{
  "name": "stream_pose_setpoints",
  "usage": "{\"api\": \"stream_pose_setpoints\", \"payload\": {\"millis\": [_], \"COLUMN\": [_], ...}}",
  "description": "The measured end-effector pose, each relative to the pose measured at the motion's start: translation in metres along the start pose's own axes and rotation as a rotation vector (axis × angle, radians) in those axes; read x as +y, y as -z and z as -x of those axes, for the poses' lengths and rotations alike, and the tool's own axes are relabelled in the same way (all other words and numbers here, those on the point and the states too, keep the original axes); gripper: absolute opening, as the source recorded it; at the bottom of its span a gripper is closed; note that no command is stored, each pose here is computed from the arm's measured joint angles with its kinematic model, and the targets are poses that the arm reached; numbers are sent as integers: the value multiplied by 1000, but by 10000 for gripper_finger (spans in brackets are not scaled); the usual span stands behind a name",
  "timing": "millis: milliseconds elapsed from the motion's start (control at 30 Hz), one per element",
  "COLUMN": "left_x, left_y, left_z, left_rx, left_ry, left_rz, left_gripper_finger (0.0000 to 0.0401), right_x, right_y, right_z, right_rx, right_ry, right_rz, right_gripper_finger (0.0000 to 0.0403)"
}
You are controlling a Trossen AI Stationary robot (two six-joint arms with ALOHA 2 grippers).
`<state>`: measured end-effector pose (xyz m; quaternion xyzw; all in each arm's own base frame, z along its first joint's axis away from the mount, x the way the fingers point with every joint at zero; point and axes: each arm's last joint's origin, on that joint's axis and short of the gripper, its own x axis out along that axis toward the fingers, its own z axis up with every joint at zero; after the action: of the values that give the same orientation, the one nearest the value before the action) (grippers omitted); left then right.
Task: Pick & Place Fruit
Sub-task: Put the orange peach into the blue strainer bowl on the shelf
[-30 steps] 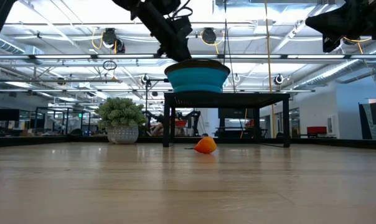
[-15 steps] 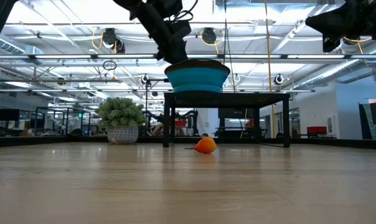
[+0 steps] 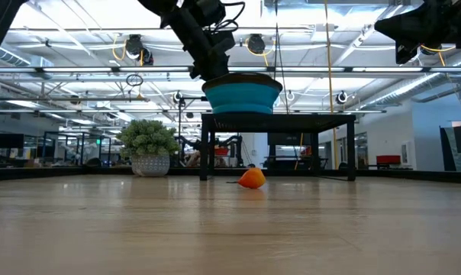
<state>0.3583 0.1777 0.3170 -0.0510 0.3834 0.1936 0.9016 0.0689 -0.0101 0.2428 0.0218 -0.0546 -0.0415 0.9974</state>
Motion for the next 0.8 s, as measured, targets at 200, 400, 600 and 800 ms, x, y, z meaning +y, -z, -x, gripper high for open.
{"api": "stream_pose_setpoints", "payload": {"millis": [200,400,600,800], "left_x": [0,0,1,0], "left_y": [0,0,0,-10], "left_z": [0,0,3,30], "left_rx": [2,2,2,-70], "left_ry": [-4,-4,-35,-63], "left_rz": [3,4,10,2], "left_gripper_finger": [109,125,177,209], "right_x": [0,0,0,0], "right_y": [0,0,0,0], "right_z": [0,0,0,0], "right_rx": [0,0,0,0], "right_ry": [0,-1,0,-4], "right_rz": [0,0,0,0], "right_gripper_finger": [0,0,0,0]}}
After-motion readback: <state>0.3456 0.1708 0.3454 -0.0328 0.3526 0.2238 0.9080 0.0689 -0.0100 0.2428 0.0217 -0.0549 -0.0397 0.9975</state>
